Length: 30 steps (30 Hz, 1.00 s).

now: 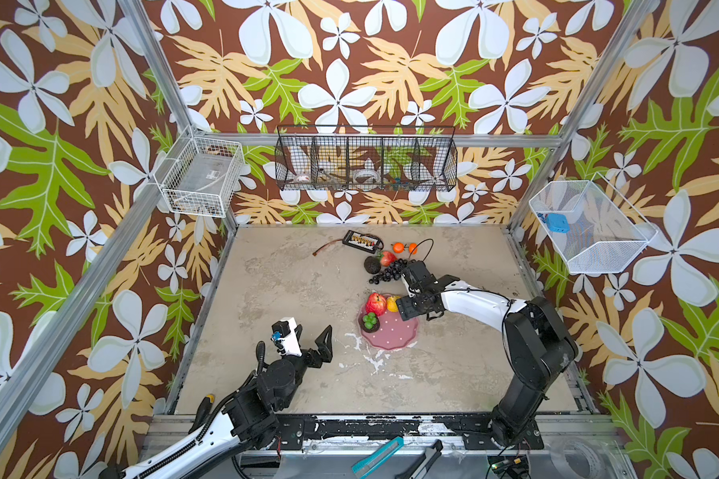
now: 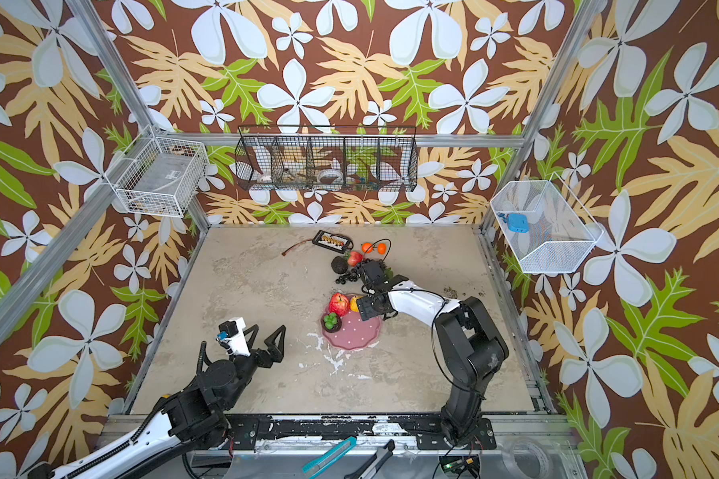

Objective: Arrange fruit in a fruit bowl
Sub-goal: Adjust the fruit in the fruit bowl.

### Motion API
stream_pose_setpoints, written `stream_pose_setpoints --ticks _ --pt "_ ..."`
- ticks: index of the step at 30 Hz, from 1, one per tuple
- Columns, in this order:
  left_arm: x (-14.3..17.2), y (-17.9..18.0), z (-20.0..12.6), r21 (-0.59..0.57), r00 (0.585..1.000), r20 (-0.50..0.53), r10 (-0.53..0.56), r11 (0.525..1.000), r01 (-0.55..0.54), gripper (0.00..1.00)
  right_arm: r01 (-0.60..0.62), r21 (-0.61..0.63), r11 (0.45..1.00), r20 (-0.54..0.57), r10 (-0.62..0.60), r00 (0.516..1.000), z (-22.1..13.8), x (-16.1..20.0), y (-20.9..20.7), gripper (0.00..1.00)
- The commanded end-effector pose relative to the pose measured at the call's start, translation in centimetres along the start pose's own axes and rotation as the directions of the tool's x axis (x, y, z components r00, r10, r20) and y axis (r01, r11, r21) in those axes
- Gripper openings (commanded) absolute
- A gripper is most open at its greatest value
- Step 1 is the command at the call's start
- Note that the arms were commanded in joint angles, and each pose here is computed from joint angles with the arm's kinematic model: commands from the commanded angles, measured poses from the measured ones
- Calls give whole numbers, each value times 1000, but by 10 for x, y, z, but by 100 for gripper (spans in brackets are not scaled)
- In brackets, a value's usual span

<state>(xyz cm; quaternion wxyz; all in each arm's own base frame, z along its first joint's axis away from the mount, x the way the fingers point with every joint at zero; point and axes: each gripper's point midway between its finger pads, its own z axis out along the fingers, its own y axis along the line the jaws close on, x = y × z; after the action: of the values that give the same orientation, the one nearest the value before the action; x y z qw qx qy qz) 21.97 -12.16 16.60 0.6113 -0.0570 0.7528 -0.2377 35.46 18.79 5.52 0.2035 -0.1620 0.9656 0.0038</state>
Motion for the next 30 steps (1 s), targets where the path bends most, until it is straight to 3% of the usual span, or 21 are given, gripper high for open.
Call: stream_pose_setpoints --ticks 1,17,30 --pt "-5 0 0 -1 1000 21 -12 1000 12 99 3 -4 1000 -3 -3 1000 -5 3 0 86" --pt "0 -1 3 -3 1000 7 -1 1000 1 99 0 -55 998 26 1 1000 -43 20 -1 88" --pt "-2 -7 5 15 1000 -1 -29 999 29 99 -51 -126 991 283 85 955 -117 -2 -3 88"
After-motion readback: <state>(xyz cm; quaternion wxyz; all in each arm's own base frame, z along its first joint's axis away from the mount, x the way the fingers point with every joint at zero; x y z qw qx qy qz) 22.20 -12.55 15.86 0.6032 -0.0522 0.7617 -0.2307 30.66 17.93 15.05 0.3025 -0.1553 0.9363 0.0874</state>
